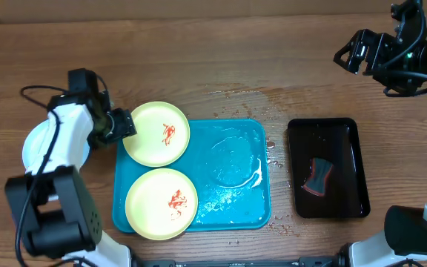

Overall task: Clean dirty plates on tray and stack at the side
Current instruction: 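Lower the left gripper back toward the yellow plates on the tray, then grasp the rim of the upper yellow plate with the left gripper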

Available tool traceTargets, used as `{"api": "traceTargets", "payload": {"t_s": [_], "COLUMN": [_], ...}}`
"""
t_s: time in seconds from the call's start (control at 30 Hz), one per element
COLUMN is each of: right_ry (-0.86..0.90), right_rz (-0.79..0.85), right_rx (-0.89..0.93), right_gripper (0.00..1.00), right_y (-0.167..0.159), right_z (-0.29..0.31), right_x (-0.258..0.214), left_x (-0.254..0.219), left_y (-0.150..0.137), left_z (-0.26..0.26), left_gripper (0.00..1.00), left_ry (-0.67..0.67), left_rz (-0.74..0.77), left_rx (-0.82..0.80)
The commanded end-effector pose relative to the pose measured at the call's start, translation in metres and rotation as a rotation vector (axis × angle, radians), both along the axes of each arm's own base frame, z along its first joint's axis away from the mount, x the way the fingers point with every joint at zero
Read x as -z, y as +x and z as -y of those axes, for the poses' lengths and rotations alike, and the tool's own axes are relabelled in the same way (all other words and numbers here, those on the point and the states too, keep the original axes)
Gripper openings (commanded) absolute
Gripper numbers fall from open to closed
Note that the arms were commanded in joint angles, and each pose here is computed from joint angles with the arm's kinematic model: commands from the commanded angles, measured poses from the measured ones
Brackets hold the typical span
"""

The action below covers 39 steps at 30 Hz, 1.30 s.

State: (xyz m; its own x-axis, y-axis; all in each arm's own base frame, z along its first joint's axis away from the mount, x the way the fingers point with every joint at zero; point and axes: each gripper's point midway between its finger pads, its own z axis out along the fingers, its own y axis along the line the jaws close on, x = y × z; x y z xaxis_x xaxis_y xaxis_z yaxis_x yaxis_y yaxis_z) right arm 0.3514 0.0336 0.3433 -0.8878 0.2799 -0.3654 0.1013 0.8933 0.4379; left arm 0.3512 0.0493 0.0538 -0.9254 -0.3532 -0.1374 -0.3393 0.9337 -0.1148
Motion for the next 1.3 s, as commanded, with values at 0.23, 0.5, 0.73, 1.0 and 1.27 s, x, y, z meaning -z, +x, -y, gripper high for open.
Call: {"api": "traceTargets", "payload": {"t_s": [0.23,0.5,0.73,1.0,1.27], "right_ry": [0.006,0.008,0.007,0.007,0.008], "right_rz": [0.029,0.028,0.033,0.032,0.028], "right_rx": [0.002,0.005,0.005,0.005,0.005], "right_gripper": [1.0,1.0,1.0,1.0,1.0], "right_y": [-0.001,-0.001,0.0,0.0,-0.001], "right_z": [-0.002,-0.002,-0.002,-0.002,-0.002], "right_x": [-0.009,-0.01,-0.01,-0.01,-0.009], "left_x": [0.034,0.034,0.034,0.033,0.033], "left_y": [0.009,0.01,0.011,0.011,0.011], "left_z": [0.001,0.005,0.028,0.046,0.047], "left_gripper": [0.37,0.39,0.42,0.31,0.04], "left_ry": [0.018,0.01,0.017,0.026,0.022], "left_rz": [-0.038,-0.037,-0.038,-0.037,-0.037], "left_rx": [0.059,0.068,0.165,0.226,0.223]}}
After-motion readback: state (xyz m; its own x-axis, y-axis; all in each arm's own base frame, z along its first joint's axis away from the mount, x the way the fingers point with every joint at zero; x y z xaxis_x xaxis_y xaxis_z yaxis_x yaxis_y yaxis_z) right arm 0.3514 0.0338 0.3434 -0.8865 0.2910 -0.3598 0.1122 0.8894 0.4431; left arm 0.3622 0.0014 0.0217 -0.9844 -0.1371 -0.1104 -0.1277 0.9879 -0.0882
